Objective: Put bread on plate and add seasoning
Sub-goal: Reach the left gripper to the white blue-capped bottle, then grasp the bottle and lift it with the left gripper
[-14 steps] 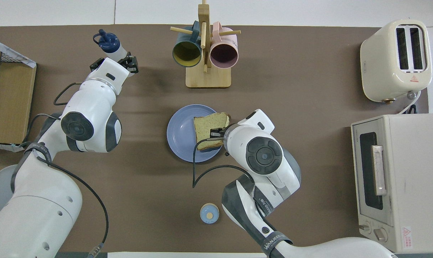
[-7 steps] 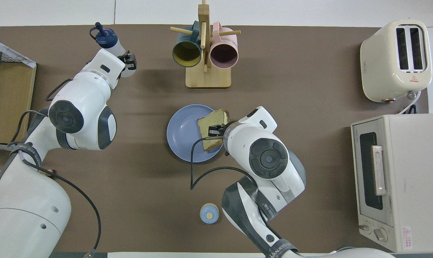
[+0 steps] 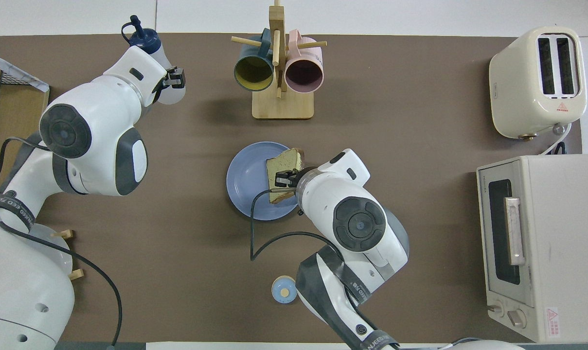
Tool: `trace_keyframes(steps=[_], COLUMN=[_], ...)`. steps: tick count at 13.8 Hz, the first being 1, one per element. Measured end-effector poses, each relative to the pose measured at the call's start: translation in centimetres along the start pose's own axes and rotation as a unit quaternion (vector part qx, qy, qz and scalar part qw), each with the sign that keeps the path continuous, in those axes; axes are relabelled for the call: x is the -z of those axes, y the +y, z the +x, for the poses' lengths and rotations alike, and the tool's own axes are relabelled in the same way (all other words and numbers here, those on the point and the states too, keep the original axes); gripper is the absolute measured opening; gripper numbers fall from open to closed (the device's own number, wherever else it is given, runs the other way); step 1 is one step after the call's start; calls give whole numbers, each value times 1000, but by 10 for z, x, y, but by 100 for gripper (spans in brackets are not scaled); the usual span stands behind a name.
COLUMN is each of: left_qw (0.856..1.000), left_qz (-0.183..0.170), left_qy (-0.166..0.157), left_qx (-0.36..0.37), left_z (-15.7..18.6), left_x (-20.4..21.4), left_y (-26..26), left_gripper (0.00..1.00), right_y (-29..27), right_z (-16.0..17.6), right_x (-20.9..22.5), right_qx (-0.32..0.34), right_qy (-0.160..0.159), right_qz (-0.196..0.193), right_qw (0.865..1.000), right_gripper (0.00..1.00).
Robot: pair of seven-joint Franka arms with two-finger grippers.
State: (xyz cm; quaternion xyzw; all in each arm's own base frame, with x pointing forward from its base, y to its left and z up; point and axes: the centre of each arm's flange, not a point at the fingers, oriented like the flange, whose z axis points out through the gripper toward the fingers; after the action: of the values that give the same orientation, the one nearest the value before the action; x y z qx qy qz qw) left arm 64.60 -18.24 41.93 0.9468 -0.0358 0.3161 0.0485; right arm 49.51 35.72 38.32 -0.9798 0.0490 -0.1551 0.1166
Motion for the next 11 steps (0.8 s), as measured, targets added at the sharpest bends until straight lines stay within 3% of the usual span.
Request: trace_keyframes(steps=[6,11], left_qw=[999,998], left_qz=[-3,-9], left_qy=[-35,-61], left_qx=[2,-2], left_z=[25,34], left_x=[29,55], left_y=[-8,-16], left_gripper=[45,45], right_y=[1,16], right_z=[-6,-20], right_x=[-6,-21], right_qx=[-11,-15], right_qy=[23,19], right_qz=[25,21], right_qw=[999,999], right_gripper=[7,7])
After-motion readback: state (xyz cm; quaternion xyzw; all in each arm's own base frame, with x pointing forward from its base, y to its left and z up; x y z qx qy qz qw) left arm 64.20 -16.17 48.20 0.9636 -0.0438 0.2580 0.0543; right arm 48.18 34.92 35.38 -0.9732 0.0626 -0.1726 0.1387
